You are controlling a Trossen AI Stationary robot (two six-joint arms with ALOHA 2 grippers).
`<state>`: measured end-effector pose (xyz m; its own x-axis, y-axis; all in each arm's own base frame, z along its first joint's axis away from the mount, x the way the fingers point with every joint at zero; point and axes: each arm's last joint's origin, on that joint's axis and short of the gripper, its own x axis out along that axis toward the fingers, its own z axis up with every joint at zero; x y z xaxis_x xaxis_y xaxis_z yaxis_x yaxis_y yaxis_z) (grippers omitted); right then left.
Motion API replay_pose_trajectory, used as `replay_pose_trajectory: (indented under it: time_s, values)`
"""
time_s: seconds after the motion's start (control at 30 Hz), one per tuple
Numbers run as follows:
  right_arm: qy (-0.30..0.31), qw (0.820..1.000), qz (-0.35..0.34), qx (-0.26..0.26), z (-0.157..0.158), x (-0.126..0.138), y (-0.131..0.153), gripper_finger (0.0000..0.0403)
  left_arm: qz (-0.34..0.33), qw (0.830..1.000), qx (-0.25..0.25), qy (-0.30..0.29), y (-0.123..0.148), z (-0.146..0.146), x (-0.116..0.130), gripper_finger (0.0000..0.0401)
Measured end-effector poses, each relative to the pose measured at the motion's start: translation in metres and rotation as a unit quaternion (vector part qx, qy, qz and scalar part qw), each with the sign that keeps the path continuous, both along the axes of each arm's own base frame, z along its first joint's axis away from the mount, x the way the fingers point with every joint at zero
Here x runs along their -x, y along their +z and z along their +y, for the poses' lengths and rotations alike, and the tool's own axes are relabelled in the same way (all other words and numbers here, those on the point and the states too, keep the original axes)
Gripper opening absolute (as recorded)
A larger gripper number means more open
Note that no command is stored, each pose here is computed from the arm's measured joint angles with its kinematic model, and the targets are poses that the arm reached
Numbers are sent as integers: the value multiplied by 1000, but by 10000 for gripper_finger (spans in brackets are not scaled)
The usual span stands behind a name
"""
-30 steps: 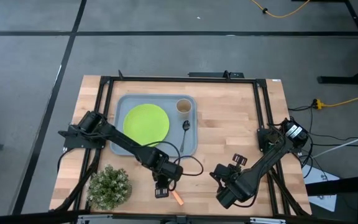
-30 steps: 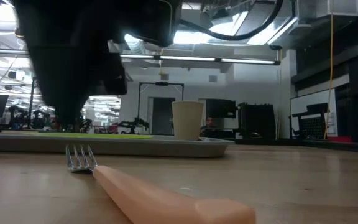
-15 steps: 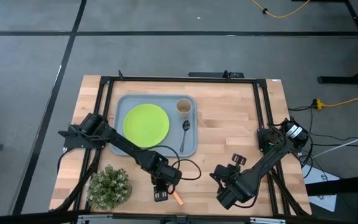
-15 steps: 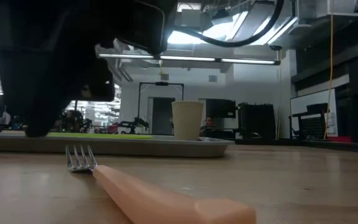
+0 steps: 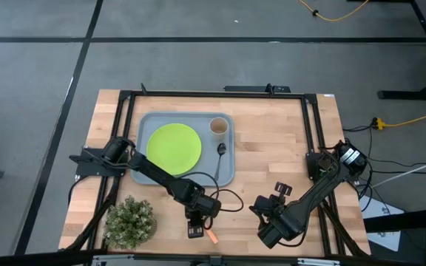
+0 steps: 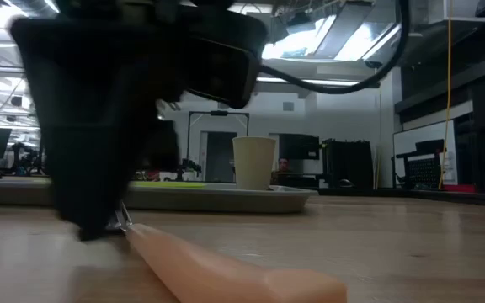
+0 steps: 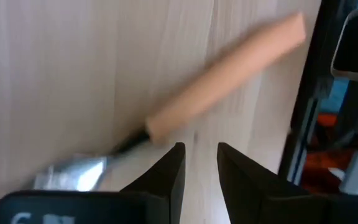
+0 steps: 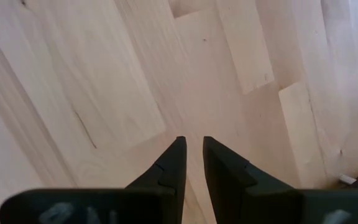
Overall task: Pick and place plate/cup/fork/spoon on tray
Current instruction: Put the orange fork on the gray tray to the right of the green plate
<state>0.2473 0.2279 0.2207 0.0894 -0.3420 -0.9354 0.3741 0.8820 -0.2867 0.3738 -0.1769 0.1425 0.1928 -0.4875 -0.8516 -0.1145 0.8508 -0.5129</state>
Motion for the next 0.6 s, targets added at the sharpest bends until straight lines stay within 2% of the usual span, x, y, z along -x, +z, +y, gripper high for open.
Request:
replay_pose_trajectory:
  time_s: [0.4,0.6]
  values:
    - [-2,1000,10,-9,0,1,0,60,-11,1000,-9,0,-7,25,-12,86]
    - [-2,1000,9,-9,0,1,0,60,-41,999,-15,3,-6,36,-20,86]
